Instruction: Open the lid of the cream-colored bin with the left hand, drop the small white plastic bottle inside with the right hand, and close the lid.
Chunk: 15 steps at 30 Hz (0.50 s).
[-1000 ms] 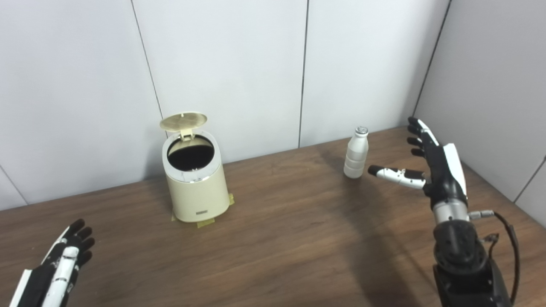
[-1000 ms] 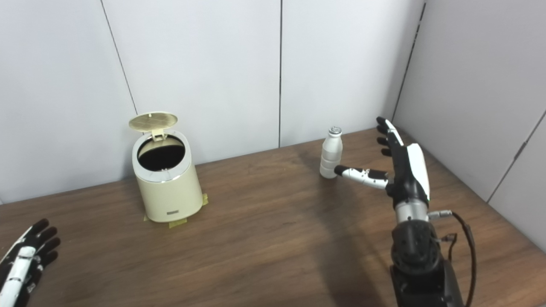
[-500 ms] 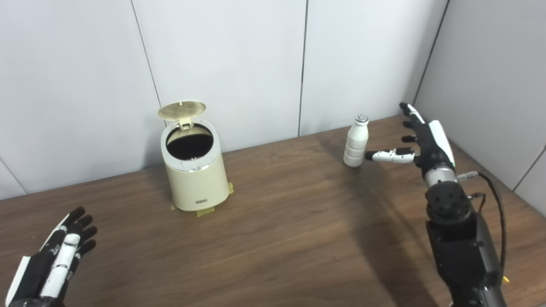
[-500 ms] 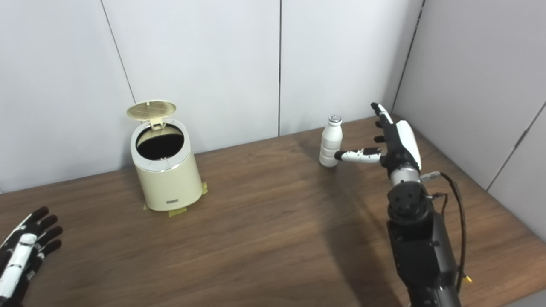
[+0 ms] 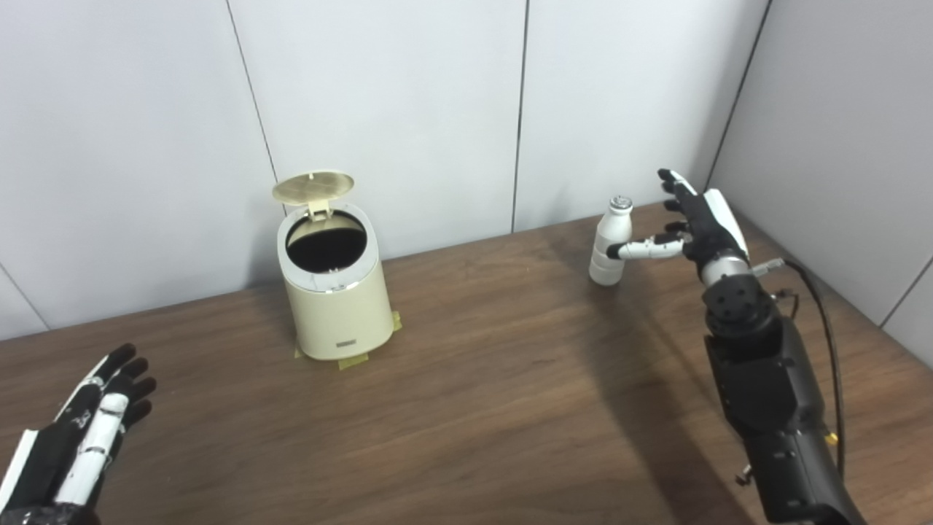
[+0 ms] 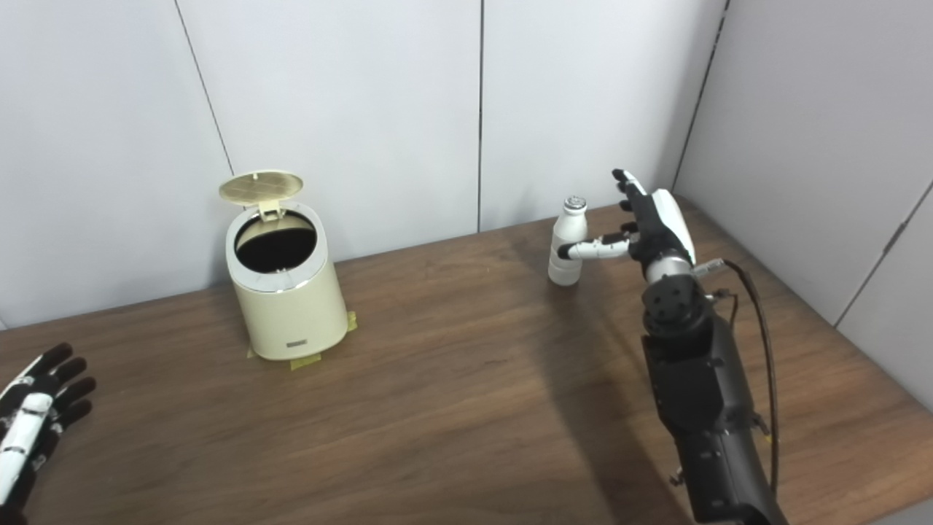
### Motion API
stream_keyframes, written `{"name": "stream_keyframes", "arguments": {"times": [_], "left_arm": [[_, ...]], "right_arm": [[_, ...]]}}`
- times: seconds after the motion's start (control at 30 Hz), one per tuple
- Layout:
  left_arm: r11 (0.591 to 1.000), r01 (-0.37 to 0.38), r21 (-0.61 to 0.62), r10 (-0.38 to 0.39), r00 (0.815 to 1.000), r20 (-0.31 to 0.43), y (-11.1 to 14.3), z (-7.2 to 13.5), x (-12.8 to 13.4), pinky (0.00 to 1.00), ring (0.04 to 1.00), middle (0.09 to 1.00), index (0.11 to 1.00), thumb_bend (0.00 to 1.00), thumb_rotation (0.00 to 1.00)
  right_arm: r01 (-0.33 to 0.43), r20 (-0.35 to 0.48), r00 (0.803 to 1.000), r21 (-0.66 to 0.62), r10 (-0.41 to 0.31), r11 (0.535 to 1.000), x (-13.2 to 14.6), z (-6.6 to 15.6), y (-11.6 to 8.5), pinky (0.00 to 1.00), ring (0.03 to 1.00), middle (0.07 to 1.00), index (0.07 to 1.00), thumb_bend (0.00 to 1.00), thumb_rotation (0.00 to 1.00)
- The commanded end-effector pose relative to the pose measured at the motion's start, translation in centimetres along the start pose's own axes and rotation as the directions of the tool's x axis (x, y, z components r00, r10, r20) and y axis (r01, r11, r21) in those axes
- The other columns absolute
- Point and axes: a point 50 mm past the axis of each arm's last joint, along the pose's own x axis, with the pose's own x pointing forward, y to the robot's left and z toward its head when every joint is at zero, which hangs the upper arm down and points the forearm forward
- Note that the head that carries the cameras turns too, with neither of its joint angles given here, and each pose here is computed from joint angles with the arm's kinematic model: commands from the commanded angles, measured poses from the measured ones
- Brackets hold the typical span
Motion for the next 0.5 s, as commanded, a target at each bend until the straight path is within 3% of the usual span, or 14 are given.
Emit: {"name": "stream_keyframes", "arguments": {"times": [0.0, 0.47], "left_arm": [[1.0, -0.003, 0.012, 0.002, 0.997, 0.08, 0.1, 2.2, 0.6, 0.9, 0.89, 0.915, 0.95, 0.42, 0.68], [1.0, -0.002, 0.004, 0.002, 0.993, 0.12, -0.4, 3.2, 0.4, 0.91, 0.905, 0.921, 0.964, 0.38, 0.64]], "right_arm": [[0.048, 0.058, 0.997, -0.017, -0.047, 0.999, 1.4, 2.5, -2.1, 0.72, 0.867, 0.916, 0.934, 0.9, 0.13], [0.009, 0.057, 0.998, 0.022, -0.01, 1.0, 2.1, 3.2, -1.1, 0.83, 0.916, 0.941, 0.935, 0.85, 0.09]]}}
